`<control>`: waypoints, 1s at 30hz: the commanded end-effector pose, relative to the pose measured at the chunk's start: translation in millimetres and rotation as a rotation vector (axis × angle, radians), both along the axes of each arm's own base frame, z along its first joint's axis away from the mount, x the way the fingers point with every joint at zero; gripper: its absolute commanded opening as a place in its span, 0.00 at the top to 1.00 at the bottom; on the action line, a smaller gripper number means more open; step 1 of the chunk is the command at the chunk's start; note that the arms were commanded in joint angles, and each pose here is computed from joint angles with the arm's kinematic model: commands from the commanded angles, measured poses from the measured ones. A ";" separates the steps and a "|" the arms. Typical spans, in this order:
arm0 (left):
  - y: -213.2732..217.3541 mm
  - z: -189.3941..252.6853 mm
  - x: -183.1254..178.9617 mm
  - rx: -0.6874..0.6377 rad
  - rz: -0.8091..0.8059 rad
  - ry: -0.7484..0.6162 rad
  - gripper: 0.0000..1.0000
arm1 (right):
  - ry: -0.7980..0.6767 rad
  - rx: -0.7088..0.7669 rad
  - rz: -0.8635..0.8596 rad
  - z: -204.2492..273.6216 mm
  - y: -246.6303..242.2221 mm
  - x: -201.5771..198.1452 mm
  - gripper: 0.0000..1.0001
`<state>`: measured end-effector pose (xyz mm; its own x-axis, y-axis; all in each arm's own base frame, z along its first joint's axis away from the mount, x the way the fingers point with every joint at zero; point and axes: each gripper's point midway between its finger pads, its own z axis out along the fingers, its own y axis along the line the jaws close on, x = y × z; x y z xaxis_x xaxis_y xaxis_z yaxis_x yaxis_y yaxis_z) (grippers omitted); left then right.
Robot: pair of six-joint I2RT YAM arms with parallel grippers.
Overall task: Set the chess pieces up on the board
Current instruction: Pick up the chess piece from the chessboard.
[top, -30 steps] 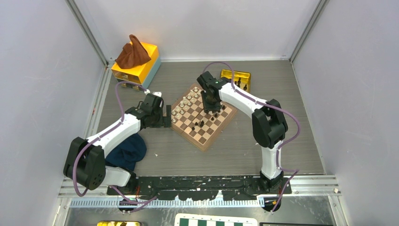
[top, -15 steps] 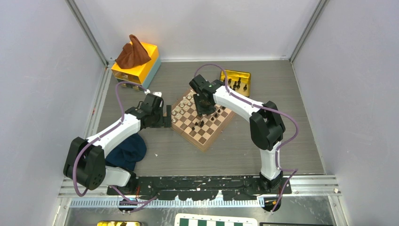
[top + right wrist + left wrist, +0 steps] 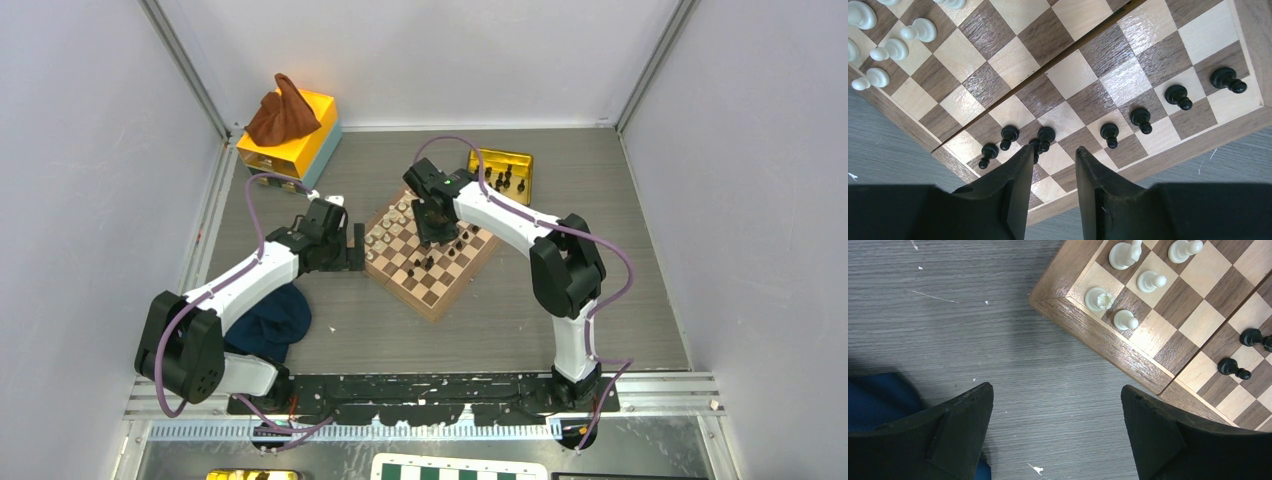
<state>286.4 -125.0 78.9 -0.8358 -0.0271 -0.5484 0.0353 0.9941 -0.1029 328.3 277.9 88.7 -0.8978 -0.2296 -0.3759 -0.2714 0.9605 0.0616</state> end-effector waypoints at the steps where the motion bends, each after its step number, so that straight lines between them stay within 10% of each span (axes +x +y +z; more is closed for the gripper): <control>1: -5.2 8.4 12.0 -0.031 0.005 -0.047 0.01 | -0.003 0.030 0.007 -0.1 9.4 0.2 0.57; 30: -4.9 5.3 12.1 -0.025 0.006 -0.038 0.01 | 0.040 0.017 0.014 -24.5 10.8 -8.2 0.64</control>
<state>286.0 -125.0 75.2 -0.8419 -0.0247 -0.5391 0.0340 0.9945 -0.0986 315.3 280.6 57.6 -0.9172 -0.2470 -0.3127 -0.2805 0.9576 0.0662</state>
